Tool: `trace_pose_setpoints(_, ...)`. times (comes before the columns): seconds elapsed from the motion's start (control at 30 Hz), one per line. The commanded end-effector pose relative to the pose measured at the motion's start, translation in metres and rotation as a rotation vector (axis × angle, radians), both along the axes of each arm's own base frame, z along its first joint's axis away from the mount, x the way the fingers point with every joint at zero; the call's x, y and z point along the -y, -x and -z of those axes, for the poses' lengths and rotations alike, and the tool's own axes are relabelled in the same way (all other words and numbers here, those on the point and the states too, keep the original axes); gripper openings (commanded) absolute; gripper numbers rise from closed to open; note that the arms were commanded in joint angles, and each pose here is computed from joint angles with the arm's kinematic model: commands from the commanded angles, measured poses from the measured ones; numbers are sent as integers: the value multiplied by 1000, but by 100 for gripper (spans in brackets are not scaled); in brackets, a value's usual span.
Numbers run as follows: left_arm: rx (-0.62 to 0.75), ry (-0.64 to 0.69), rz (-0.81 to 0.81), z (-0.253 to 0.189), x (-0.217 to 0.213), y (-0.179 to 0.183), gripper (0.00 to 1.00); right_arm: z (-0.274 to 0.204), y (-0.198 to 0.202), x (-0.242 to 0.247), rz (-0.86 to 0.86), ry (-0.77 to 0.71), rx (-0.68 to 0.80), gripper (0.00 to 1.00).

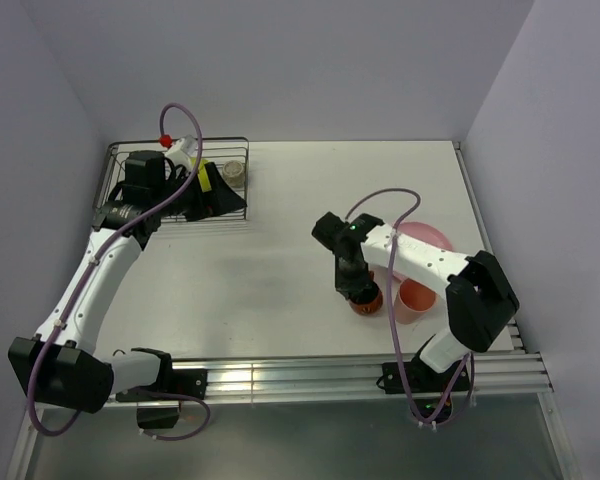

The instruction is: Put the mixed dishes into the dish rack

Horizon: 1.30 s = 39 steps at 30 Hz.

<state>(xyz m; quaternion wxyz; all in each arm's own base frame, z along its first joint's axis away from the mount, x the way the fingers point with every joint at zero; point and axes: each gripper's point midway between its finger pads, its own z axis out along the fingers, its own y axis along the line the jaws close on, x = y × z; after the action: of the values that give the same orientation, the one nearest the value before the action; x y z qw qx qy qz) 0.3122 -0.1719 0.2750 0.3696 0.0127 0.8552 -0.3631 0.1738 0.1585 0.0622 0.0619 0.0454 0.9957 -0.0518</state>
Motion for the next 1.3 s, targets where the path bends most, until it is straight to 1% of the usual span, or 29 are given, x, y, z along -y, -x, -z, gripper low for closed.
trace_pose_setpoints(0.0, 39, 108, 108, -20, 20, -1, 96, -69, -34, -38, -52, -147, 147, 0)
trace_pose_setpoints(0.03, 26, 135, 118, -21, 24, -1, 99, -85, -33, -54, -68, -235, 132, 0)
trace_pose_setpoints(0.07, 12, 170, 163, -23, 30, 3, 99, -116, -44, -72, -85, -336, 181, 0)
trace_pose_setpoints(0.1, 37, 200, 180, -30, 34, 1, 99, -132, -44, -83, -94, -417, 177, 0)
trace_pose_setpoints(0.13, 18, 235, 190, -31, 38, 3, 99, -155, -44, -101, -110, -573, 160, 0)
trace_pose_setpoints(0.17, 43, 277, 237, -38, 44, 6, 99, -177, -53, -115, -117, -688, 200, 0)
trace_pose_setpoints(0.2, 13, 303, 247, -39, 46, 10, 99, -186, -47, -116, -109, -749, 167, 0)
trace_pose_setpoints(0.23, 41, 335, 270, -45, 49, 9, 99, -205, -55, -127, -128, -860, 213, 0)
trace_pose_setpoints(0.27, -9, 391, 273, -47, 53, 11, 99, -220, -50, -127, -112, -982, 183, 0)
trace_pose_setpoints(0.3, -26, 422, 282, -49, 55, 12, 99, -230, -50, -127, -107, -1049, 190, 0)
trace_pose_setpoints(0.33, -66, 483, 293, -49, 59, 14, 99, -260, -56, -129, -111, -1172, 268, 0)
trace_pose_setpoints(0.37, -74, 513, 306, -50, 61, 15, 99, -268, -57, -129, -105, -1234, 277, 0)
trace_pose_setpoints(0.4, -93, 539, 305, -50, 61, 16, 99, -263, -56, -124, -88, -1287, 246, 0)
trace_pose_setpoints(0.43, -132, 559, 291, -41, 62, 16, 99, -282, -62, -125, -126, -1368, 316, 0)
trace_pose_setpoints(0.47, -150, 603, 285, -45, 64, 15, 98, -283, -61, -122, -84, -1418, 296, 0)
trace_pose_setpoints(0.5, -164, 629, 285, -46, 64, 15, 96, -298, -60, -125, -143, -1484, 339, 0)
trace_pose_setpoints(0.53, -235, 674, 272, -43, 66, 18, 94, -302, -58, -125, -149, -1511, 339, 0)
trace_pose_setpoints(0.57, -239, 690, 275, -43, 68, 16, 93, -300, -59, -127, -126, -1533, 318, 0)
trace_pose_setpoints(0.67, -330, 720, 269, -43, 76, 17, 91, -316, -62, -130, -164, -1618, 374, 0)
trace_pose_setpoints(0.7, -357, 728, 268, -42, 79, 18, 91, -324, -64, -130, -193, -1640, 414, 0)
trace_pose_setpoints(0.77, -444, 765, 258, -40, 86, 20, 90, -331, -69, -131, -220, -1637, 468, 0)
trace_pose_setpoints(0.8, -437, 787, 272, -45, 88, 22, 90, -333, -72, -131, -229, -1629, 488, 0)
trace_pose_setpoints(0.83, -507, 823, 260, -41, 92, 26, 90, -335, -74, -132, -238, -1625, 509, 0)
trace_pose_setpoints(0.87, -526, 844, 257, -40, 93, 26, 90, -336, -77, -133, -250, -1624, 524, 0)
trace_pose_setpoints(0.9, -506, 868, 276, -46, 93, 27, 89, -341, -79, -133, -268, -1636, 549, 0)
trace_pose_setpoints(0.93, -561, 892, 267, -43, 96, 30, 89, -340, -81, -135, -273, -1644, 550, 0)
trace_pose_setpoints(1.07, -596, 920, 259, -42, 98, 30, 90, -348, -86, -138, -288, -1686, 571, 0)
trace_pose_setpoints(1.2, -635, 985, 240, -45, 97, 30, 93, -354, -89, -140, -322, -1733, 596, 0)
trace_pose_setpoints(1.27, -650, 1031, 248, -52, 96, 32, 98, -350, -90, -142, -310, -1760, 575, 0)
